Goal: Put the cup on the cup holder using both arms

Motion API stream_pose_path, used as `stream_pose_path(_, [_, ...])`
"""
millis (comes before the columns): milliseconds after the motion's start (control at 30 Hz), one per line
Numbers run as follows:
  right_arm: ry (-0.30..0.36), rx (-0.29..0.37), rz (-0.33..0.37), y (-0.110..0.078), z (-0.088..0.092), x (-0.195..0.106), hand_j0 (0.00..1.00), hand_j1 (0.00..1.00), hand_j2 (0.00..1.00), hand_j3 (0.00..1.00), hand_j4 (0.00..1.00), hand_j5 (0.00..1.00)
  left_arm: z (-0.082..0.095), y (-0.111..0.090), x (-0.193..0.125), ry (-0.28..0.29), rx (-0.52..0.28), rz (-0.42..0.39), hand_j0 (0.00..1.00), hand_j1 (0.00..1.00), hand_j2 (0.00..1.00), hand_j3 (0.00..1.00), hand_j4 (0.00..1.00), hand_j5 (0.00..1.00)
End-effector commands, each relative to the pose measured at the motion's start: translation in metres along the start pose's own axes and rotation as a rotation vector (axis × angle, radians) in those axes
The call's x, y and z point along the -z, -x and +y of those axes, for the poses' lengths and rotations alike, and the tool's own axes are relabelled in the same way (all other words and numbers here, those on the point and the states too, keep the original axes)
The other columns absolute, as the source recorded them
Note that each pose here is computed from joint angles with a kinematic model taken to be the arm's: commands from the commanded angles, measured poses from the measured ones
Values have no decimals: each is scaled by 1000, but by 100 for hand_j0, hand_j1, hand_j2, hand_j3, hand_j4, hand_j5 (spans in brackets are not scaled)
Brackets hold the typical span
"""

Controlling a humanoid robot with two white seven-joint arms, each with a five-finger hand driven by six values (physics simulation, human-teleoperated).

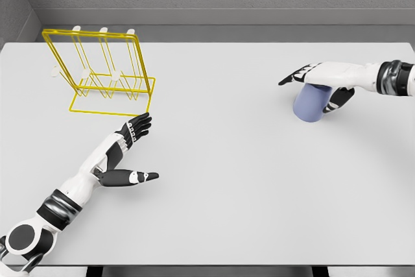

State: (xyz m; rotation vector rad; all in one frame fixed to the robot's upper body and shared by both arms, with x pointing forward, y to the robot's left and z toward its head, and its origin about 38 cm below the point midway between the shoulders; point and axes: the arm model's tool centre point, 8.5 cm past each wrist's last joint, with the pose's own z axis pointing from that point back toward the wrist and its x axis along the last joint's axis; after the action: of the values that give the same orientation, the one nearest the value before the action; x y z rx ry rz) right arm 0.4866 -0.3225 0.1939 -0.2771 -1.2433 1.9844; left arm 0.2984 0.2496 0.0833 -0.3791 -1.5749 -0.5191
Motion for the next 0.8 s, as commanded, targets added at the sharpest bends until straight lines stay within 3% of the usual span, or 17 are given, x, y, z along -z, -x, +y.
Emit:
stream_pose_path(0, [5, 6, -2, 0, -1, 0, 95, 95, 95, 95, 95, 95, 0, 0, 0, 0, -1, 0, 100, 100, 100, 100, 100, 100])
stream_pose_path(200, [4, 13, 5, 2, 1, 0, 95, 95, 95, 95, 95, 95, 0, -1, 0, 0, 0, -2, 100, 100, 100, 100, 100, 100])
stream_pose_path(767, [-8, 3, 5, 1, 3, 5, 69, 69, 69, 69, 69, 69, 0, -1, 1, 1, 1, -3, 100, 100, 100, 100, 100, 100])
